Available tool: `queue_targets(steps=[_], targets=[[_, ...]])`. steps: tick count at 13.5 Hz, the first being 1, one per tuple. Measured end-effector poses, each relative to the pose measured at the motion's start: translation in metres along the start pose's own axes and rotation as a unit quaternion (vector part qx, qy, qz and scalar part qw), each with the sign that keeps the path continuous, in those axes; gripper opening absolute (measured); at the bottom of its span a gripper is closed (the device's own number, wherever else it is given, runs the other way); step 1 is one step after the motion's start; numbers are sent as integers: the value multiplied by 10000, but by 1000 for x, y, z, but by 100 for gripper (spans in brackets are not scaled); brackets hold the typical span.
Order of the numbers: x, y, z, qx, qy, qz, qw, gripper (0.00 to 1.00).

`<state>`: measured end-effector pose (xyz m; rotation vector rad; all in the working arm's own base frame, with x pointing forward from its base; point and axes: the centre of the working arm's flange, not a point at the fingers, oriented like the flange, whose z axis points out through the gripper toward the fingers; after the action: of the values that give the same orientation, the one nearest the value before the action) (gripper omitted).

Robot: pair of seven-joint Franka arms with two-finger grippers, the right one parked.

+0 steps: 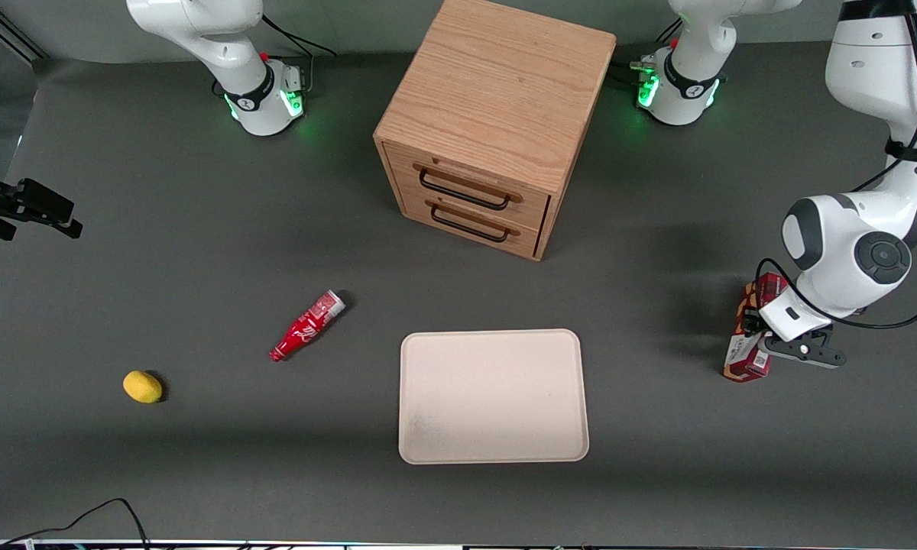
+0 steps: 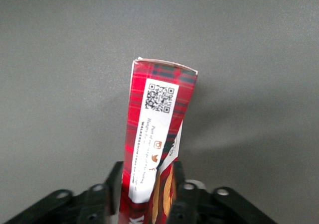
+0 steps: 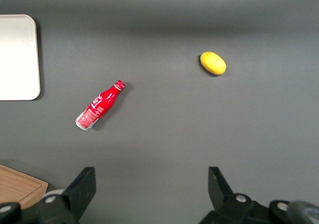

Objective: Place red cookie box on tray
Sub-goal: 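Close the left gripper around the top of the red cookie box, then lift the box and carry it with the left gripper over the tray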

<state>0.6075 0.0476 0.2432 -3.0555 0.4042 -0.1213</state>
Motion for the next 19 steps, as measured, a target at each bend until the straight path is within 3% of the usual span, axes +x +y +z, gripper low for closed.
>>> queue_targets(steps=[2,3,10,14,17,19], targets=[[0,0,0,-35,13,-52,10000,15],[0,0,0,-40,15,-57,10000,8],[2,2,-6,-59,25,-50,10000,6],[8,4,-73,-252,-372,-22,9990,6],[18,7,-187,-429,-805,-66,9958,6],[27,14,-269,-453,-896,-114,9949,6]])
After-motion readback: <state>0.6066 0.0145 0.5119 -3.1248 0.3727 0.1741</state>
